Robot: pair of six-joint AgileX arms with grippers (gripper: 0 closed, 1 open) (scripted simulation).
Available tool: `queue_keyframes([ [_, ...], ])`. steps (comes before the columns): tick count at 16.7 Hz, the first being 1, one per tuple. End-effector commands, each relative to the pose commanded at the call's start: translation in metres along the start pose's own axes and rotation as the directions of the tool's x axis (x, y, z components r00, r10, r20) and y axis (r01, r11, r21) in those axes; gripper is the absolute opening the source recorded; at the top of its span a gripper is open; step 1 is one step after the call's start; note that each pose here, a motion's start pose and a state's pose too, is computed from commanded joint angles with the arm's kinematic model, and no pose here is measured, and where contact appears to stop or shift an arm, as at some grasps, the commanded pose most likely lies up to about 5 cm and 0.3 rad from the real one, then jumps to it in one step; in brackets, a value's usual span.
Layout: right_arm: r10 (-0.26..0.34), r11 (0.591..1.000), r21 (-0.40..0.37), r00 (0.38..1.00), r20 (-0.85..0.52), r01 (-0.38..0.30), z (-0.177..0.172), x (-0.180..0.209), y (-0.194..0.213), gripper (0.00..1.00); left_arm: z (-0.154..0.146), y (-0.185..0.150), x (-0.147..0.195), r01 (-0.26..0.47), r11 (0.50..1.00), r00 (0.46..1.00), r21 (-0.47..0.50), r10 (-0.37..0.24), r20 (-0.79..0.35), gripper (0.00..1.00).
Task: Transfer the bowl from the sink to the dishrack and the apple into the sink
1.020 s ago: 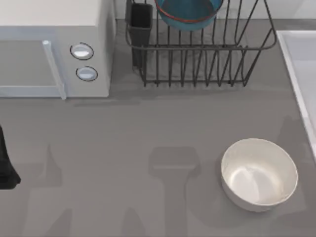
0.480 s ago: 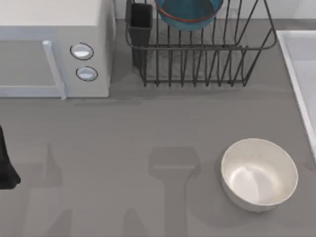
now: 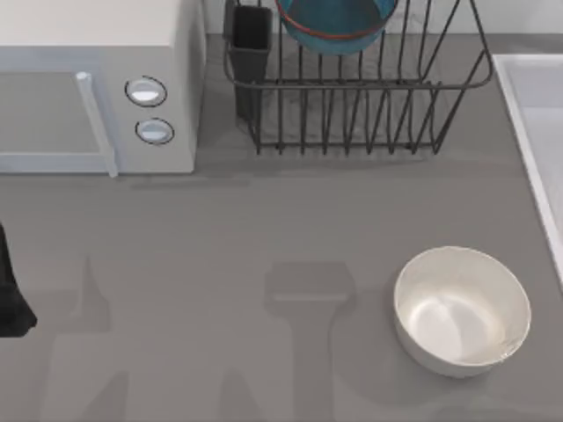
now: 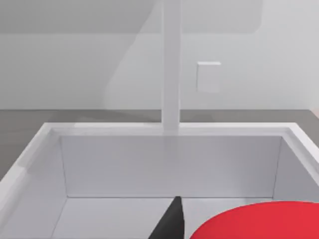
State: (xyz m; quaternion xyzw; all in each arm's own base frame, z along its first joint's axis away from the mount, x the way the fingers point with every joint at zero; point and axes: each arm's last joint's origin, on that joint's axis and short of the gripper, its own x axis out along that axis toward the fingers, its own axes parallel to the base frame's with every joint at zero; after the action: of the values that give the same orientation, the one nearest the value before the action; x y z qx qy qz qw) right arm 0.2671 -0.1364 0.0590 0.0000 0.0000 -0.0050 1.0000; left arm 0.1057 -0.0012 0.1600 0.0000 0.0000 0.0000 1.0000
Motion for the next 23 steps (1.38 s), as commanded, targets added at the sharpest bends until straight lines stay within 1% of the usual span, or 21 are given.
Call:
queue_keyframes([
  [1, 0.0, 1.0, 0.0, 1.0, 0.0, 0.0, 0.0, 0.0, 0.0, 0.0, 0.0, 0.0, 0.0, 0.0, 1.0, 1.0, 0.0, 0.0, 0.0, 1.0],
  [14, 0.0, 1.0, 0.0, 1.0, 0.0, 0.0, 0.0, 0.0, 0.0, 0.98, 0.0, 0.0, 0.0, 0.0, 1.0, 1.0, 0.0, 0.0, 0.0, 1.0],
  [15, 0.0, 1.0, 0.0, 1.0, 0.0, 0.0, 0.0, 0.0, 0.0, 1.0, 0.0, 0.0, 0.0, 0.0, 1.0, 1.0, 0.0, 0.0, 0.0, 1.0],
  [23, 0.0, 1.0, 0.0, 1.0, 0.001, 0.0, 0.0002, 0.0002, -0.0001, 1.0, 0.0, 0.0, 0.0, 0.0, 1.0, 1.0, 0.0, 0.0, 0.0, 1.0],
])
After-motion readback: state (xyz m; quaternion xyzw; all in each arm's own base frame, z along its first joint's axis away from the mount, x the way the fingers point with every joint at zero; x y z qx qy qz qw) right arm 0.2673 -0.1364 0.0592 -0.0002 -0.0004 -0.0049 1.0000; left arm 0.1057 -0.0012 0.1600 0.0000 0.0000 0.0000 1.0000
